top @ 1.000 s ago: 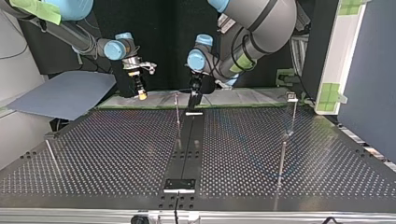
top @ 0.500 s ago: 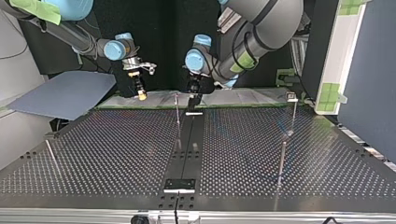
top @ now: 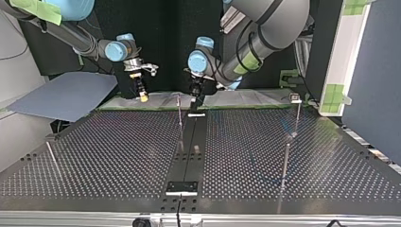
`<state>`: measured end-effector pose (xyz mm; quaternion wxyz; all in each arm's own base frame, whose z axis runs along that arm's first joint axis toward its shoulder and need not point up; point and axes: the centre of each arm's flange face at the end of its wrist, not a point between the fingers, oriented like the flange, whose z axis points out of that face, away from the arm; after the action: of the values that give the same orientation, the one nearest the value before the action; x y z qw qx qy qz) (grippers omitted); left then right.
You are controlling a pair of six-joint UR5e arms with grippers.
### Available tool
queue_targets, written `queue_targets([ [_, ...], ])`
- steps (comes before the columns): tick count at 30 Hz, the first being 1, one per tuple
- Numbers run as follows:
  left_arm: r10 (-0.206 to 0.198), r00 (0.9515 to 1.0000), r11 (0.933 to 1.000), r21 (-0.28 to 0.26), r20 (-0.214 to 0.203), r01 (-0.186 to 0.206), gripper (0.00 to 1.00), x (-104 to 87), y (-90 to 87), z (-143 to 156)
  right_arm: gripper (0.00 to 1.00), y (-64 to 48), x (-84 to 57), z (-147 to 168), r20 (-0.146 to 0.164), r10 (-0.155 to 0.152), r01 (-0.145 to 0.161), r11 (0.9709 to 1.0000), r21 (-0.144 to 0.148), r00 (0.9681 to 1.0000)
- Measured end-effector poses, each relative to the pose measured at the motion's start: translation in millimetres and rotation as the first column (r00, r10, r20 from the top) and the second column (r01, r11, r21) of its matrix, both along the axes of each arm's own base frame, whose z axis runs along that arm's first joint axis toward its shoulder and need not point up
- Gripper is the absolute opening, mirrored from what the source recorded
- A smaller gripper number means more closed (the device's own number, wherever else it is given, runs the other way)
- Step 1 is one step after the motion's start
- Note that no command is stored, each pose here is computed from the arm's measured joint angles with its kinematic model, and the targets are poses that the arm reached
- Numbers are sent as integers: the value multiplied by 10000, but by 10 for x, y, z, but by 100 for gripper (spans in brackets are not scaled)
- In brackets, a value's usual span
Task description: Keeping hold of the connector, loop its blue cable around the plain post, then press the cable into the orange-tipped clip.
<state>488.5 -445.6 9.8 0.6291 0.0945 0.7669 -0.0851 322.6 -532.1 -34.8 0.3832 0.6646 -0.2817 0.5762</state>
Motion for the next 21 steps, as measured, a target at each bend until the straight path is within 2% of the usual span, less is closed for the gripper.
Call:
queue_targets([
  [7, -26, 9998, 9987, -505, 202, 37, 4, 126, 17, 37, 0, -45, 10, 25, 62, 33, -33, 10000, -25, 10000],
  [16, 43, 10000, 9989, -467, -84, -47, 4, 147, 74, -172, 0, -58, 6, 32, 78, 26, -26, 10000, -52, 10000],
  [21, 60, 9999, 9983, -585, -112, -67, 4, 196, 87, -183, 0, -71, 8, 40, 106, 24, -23, 10000, -85, 9999],
])
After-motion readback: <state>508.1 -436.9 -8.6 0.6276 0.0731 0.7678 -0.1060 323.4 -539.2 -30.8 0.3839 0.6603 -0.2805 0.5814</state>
